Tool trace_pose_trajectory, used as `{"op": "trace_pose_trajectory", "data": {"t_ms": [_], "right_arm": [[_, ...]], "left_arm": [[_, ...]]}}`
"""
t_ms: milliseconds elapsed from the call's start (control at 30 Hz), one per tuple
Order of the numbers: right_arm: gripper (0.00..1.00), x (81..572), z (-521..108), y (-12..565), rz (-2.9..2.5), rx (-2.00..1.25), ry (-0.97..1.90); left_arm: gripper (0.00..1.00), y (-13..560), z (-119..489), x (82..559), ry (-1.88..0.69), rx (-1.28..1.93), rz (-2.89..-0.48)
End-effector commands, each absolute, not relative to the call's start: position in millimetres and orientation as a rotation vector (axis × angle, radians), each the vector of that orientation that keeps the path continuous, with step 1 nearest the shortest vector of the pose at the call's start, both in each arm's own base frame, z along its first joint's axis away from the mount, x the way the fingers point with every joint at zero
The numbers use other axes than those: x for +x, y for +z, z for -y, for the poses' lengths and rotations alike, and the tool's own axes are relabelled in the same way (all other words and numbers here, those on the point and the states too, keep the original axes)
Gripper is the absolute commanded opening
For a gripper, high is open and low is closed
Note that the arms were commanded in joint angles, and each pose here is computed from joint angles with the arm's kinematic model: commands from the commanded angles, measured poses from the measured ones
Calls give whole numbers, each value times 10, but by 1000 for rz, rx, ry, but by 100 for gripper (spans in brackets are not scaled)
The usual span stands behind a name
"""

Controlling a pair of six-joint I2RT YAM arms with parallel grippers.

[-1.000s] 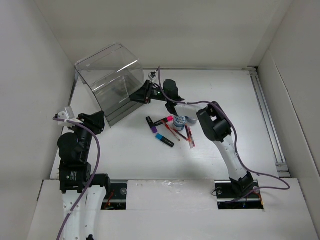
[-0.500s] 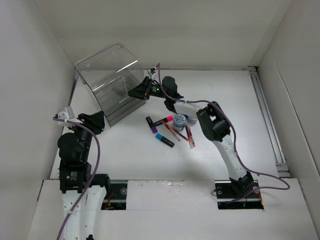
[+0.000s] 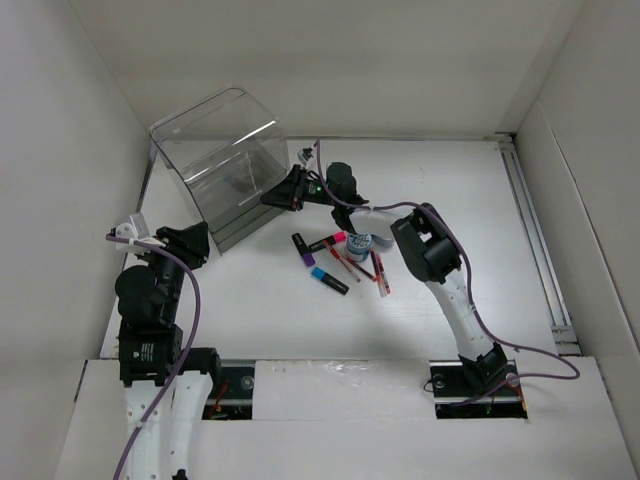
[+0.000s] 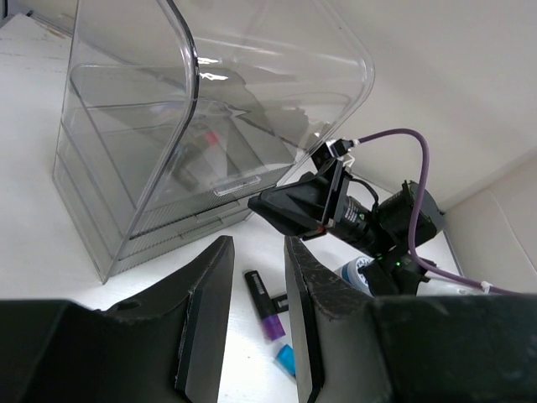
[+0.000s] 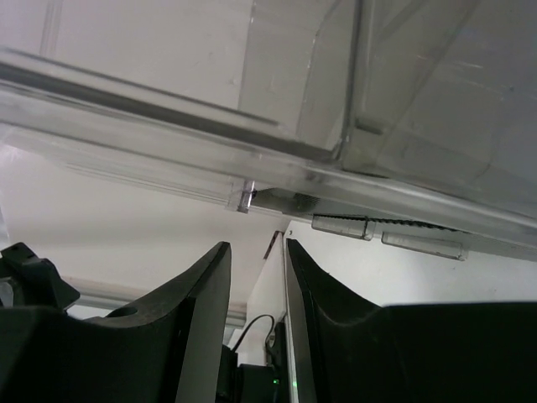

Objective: Sort the stationery into containers
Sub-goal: Open the drawer

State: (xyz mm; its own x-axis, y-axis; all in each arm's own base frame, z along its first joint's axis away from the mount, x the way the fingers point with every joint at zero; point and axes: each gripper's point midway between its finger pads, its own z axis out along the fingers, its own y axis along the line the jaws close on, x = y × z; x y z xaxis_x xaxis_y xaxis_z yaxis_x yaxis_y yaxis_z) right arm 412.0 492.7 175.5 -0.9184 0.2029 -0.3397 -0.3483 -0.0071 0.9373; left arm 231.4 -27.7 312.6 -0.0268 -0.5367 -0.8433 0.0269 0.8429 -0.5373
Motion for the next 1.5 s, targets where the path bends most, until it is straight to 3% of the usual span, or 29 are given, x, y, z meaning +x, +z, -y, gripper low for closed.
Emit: {"op": "trace_pose_trajectory", "data": {"t_ms": [0, 433, 533, 733, 900, 1067, 1167, 1300, 1467], "right_arm": [[39, 4150, -4930, 2052, -1788, -226, 1986], [40, 4364, -5047, 2019, -1805, -177, 1966], [36, 4391, -5056, 2011, -1804, -160, 1968], [20, 4398, -5062, 2037, -1784, -165, 1978], [20, 4368, -5042, 2107, -1754, -169, 1997], [28, 4354, -5020, 2255, -1714, -173, 2005], [13, 4314, -4991, 2271, -1692, -177, 2018], [2, 4300, -4967, 2346, -1680, -164, 2021], [0, 4220, -4895, 2384, -1666, -159, 2019]], "left_arm": [[27, 3244, 297, 2324, -483, -391, -1501], [27, 3244, 297, 2324, -483, -391, -1501], [27, 3244, 297, 2324, -483, -391, -1501], [27, 3244, 297, 2324, -483, -391, -1501], [27, 3244, 313, 2321, -490, -384, -1503], [27, 3202, 313, 2332, -489, -387, -1512], [27, 3202, 313, 2332, -489, -387, -1512], [27, 3202, 313, 2332, -489, -387, -1512], [27, 3202, 313, 2332, -489, -387, -1512]]}}
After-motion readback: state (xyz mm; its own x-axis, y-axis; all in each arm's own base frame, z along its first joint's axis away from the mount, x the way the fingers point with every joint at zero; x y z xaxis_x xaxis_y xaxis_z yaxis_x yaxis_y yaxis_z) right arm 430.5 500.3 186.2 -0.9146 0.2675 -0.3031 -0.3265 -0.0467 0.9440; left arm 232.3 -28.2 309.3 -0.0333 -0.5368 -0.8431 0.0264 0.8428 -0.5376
